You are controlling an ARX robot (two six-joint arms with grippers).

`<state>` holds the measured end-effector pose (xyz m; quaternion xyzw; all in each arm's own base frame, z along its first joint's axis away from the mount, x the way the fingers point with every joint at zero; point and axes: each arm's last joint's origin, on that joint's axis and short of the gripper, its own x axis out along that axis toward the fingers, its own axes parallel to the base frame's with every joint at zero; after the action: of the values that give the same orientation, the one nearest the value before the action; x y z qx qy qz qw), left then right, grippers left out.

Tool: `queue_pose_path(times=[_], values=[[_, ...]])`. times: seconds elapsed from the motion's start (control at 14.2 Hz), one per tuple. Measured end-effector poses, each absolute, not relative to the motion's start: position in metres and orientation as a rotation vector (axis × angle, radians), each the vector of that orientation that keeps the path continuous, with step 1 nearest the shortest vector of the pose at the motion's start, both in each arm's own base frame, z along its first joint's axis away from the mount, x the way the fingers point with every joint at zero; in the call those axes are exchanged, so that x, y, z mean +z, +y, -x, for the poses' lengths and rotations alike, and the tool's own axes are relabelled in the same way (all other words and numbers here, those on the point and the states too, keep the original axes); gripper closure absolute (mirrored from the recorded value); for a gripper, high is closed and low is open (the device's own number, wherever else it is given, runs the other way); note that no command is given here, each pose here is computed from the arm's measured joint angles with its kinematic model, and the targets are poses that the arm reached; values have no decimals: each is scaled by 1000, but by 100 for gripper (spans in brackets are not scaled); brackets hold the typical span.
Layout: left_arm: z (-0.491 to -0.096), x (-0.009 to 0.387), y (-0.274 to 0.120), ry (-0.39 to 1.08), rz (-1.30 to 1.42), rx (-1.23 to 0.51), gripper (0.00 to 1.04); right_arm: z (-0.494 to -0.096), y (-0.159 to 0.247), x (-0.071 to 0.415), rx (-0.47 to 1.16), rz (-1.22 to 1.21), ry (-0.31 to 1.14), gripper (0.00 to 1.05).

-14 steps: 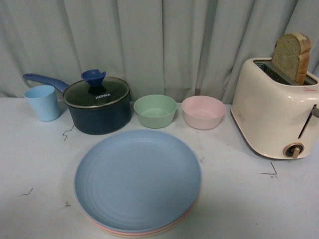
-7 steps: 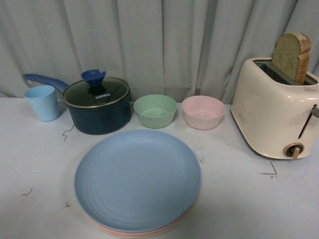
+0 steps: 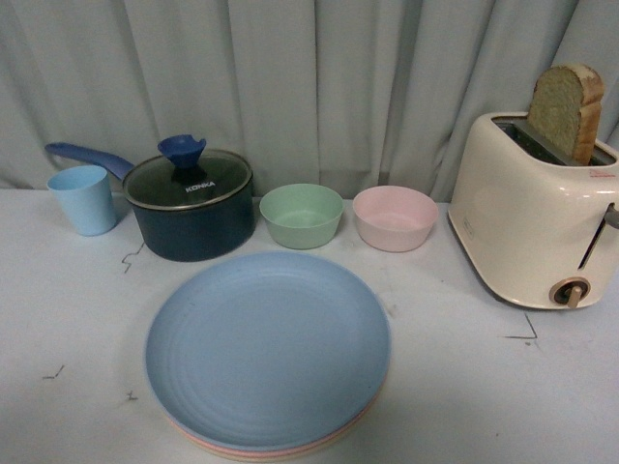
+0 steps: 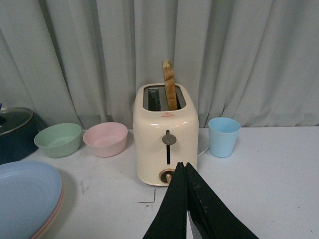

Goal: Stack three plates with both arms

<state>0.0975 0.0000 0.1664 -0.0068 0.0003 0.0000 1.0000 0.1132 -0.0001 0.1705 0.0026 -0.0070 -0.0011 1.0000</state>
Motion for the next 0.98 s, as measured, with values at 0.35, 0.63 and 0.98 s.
queue_pose_path(times=[0.35,0.63,0.98], values=[[-98,166,0,1,14,0,7,-107,0,169,-2,-5,-4,103],[-98,166,0,0,13,0,7,-97,0,167,0,-4,-4,103],[-98,166,0,0,13,0,7,-97,0,167,0,-3,-4,45]])
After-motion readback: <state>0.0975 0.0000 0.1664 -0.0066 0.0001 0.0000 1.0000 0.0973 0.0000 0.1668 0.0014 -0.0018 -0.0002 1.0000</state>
